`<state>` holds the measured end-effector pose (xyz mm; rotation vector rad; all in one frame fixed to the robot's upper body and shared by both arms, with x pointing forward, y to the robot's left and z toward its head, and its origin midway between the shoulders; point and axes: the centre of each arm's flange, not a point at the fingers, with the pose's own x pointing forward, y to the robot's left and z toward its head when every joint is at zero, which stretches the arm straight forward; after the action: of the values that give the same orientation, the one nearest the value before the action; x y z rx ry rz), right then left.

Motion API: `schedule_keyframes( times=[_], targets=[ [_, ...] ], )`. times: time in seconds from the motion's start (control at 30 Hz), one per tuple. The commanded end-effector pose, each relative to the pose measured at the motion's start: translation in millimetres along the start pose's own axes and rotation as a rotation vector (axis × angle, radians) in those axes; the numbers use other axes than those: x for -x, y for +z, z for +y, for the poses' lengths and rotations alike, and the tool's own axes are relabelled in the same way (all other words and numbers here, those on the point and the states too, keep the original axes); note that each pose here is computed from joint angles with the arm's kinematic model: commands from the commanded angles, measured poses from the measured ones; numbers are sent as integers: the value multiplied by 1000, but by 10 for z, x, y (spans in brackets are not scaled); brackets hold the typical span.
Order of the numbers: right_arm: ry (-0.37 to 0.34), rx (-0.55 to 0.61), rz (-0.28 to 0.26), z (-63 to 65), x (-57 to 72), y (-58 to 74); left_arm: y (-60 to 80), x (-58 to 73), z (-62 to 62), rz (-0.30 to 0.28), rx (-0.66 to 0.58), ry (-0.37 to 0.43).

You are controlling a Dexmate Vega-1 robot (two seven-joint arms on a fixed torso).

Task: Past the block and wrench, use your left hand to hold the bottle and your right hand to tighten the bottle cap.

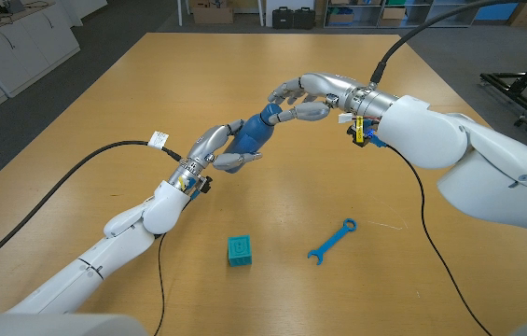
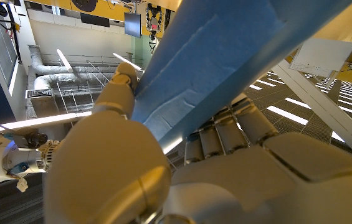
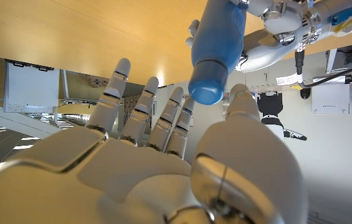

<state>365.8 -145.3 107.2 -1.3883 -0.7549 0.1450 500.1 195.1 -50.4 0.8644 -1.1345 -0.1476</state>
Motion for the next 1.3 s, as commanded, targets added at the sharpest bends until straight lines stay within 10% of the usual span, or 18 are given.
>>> schedule_keyframes(
  times=[0.03,1.3],
  targets=[
    [-4,10,13,-11,-9,25,3,4,-13,0,1,-4],
    [23,-112,31,40,-70,-12,151,24,28,-33,-48,58]
  ],
)
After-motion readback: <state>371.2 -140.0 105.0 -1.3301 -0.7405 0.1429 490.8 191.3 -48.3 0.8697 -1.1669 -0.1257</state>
